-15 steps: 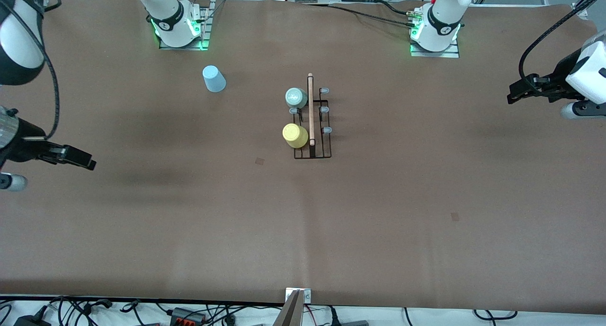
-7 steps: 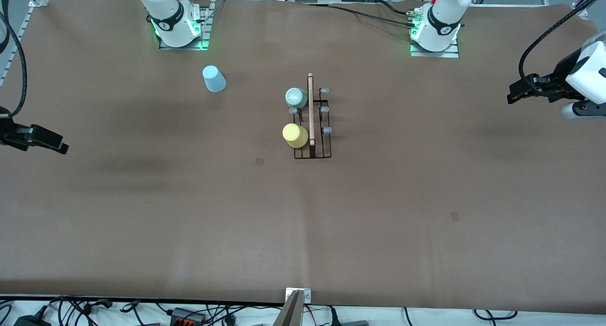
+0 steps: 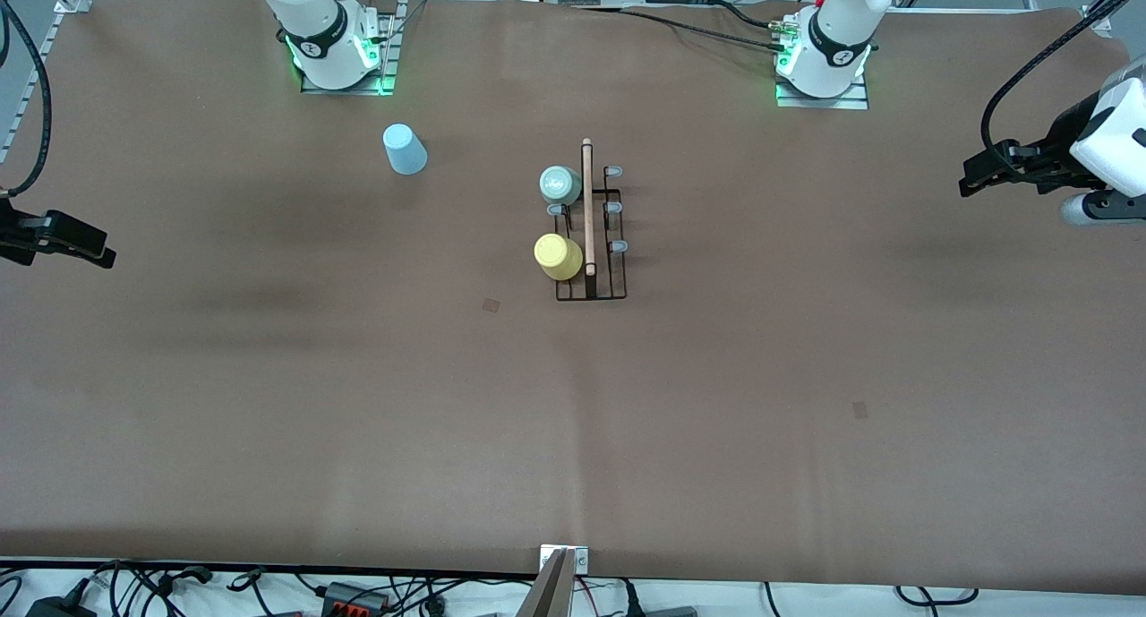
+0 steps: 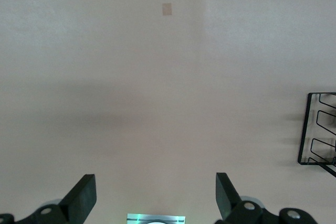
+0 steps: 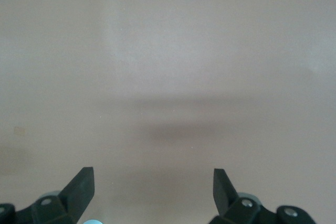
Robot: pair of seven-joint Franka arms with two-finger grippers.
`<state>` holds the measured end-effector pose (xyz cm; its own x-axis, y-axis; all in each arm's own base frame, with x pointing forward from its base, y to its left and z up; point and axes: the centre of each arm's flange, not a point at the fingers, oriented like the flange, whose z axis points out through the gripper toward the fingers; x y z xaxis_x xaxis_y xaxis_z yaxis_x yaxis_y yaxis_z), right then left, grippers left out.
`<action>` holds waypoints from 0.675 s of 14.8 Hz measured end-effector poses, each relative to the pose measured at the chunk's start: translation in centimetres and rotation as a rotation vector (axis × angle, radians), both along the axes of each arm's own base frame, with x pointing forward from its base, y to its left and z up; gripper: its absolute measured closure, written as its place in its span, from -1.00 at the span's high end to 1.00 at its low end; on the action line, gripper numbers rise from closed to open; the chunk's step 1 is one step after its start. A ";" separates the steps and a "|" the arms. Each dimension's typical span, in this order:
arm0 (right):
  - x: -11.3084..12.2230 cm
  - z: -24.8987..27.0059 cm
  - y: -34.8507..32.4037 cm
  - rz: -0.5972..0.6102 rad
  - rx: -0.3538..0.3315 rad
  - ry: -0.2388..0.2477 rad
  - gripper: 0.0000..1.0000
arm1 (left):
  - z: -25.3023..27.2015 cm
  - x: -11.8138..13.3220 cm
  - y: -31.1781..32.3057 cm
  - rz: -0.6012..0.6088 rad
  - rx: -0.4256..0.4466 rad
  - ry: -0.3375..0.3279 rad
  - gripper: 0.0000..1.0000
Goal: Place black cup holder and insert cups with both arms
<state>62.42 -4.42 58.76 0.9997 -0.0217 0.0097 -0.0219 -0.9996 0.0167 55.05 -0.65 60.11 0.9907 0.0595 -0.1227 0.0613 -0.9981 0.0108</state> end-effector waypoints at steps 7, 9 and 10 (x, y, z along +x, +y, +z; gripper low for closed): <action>-4.0 -1.4 0.3 0.008 -0.001 0.008 1.00 | 0.0 0.0 0.0 0.000 0.000 0.000 1.00; -4.5 -0.5 0.4 0.009 -0.002 -0.006 1.00 | 0.0 0.0 0.0 0.000 0.000 0.000 1.00; -4.6 -0.1 0.4 0.009 -0.002 -0.011 1.00 | 0.0 0.0 0.0 0.000 0.000 0.000 1.00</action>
